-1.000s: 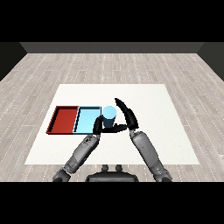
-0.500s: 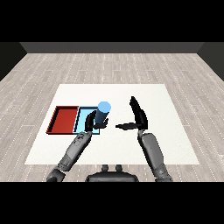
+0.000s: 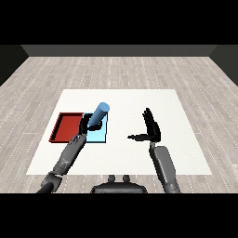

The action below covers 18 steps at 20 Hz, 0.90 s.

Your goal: Pick the blue can and put it in the blue box

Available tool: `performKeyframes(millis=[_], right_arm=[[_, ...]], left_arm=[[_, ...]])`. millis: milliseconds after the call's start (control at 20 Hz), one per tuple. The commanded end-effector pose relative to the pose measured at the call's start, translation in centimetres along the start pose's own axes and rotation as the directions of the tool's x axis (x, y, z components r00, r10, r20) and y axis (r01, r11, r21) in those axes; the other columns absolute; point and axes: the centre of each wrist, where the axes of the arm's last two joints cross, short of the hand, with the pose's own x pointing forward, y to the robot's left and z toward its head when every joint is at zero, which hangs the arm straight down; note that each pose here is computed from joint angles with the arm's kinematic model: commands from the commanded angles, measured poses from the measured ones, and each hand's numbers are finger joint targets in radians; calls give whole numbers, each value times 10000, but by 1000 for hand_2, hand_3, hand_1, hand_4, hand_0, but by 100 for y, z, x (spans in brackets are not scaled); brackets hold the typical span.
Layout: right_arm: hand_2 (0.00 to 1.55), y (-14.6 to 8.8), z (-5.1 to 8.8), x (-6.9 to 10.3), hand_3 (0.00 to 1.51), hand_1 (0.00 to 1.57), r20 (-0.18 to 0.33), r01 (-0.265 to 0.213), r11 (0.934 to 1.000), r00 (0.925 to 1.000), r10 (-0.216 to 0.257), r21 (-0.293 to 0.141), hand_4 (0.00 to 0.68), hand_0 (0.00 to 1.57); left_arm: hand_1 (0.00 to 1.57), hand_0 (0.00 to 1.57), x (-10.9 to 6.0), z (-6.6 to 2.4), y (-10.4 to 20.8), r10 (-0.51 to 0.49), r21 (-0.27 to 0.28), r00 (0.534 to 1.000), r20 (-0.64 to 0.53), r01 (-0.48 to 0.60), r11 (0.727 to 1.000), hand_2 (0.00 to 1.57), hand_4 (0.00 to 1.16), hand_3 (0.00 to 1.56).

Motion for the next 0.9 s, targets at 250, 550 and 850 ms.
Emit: performKeyframes(millis=[250, 550, 850], right_arm=[[0, -146, 0, -71, 0, 0, -256, 181, 9971, 9995, -201, -735, 0, 0], [0, -307, -34, -155, 0, 0, -666, 351, 9946, 9969, -418, -978, 0, 0], [0, -313, -32, -348, 0, 0, -827, 123, 9932, 9963, -220, -1160, 0, 0]], left_arm=[[582, 582, -255, -372, 490, -4464, 411, 8371, -3161, 4822, 8751, 503, 908, 302], [848, 848, -340, -416, 42, -5262, -774, 7307, -4349, 5519, 8303, 795, 878, 580], [1205, 1205, -536, -281, -108, -6545, -2951, 5214, -5475, 6117, 7340, 1061, 827, 0]])
